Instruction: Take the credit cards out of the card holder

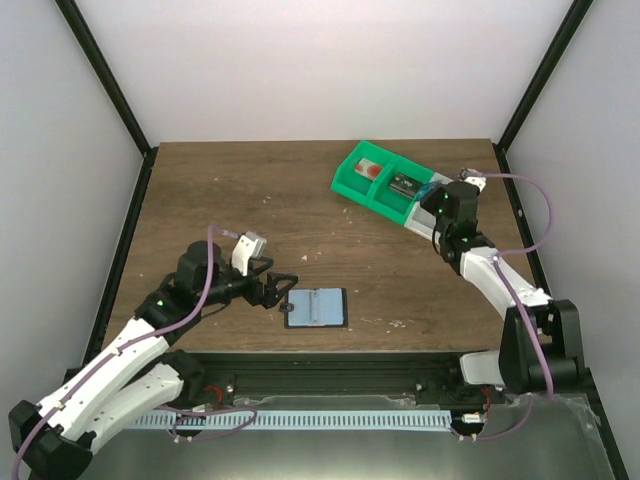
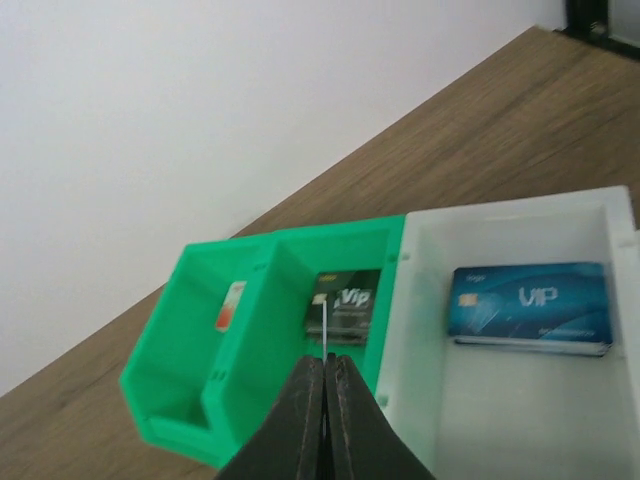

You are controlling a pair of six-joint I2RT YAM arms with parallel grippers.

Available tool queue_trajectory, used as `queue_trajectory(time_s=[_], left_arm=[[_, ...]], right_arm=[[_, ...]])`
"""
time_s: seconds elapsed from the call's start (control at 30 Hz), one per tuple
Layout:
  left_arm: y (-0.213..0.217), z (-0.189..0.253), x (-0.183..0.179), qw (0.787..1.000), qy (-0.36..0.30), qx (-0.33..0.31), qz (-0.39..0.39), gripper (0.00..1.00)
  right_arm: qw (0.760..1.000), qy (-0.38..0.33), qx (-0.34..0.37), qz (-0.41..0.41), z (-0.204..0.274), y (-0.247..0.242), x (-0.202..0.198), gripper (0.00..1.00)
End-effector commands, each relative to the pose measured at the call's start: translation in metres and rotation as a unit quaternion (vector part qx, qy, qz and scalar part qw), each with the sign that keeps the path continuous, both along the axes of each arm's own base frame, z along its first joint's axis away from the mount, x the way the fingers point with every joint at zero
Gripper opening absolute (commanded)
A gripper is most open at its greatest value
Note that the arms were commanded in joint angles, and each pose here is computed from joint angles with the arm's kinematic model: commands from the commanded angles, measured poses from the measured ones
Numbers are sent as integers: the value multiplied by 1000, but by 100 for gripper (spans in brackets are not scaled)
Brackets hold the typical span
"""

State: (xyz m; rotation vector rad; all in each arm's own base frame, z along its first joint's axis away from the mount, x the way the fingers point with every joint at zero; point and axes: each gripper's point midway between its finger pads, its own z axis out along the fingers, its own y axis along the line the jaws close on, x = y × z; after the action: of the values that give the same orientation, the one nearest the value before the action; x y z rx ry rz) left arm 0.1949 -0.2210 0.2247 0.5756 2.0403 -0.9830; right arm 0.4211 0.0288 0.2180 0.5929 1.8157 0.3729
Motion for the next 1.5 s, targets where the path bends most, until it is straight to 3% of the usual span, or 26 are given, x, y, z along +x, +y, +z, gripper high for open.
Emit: queue_trajectory(time_s=[0.0, 0.17, 0.33, 0.57, 0.67, 1.47], left_arm=[[0, -1, -2, 1000, -6, -1, 2, 100], [-2, 3, -6, 1000, -13, -5, -6, 100], [-4, 6, -11, 1000, -21, -7, -10, 100], [-1, 7, -10, 1000, -29, -3, 2, 100], [-3, 9, -14, 999, -31, -7, -7, 100], [0, 17, -17, 999, -48, -14, -7, 100]], right_arm=[[995, -20, -30, -93, 15, -38, 20, 1], [986, -28, -57, -153, 16, -66, 23, 0], [986, -6, -9, -165, -7, -84, 30, 0], [986, -26, 16, -163, -27, -84, 38, 0], [985, 9, 24, -173, -48, -87, 44, 1], [994, 16, 36, -104, -85, -88, 91, 0]])
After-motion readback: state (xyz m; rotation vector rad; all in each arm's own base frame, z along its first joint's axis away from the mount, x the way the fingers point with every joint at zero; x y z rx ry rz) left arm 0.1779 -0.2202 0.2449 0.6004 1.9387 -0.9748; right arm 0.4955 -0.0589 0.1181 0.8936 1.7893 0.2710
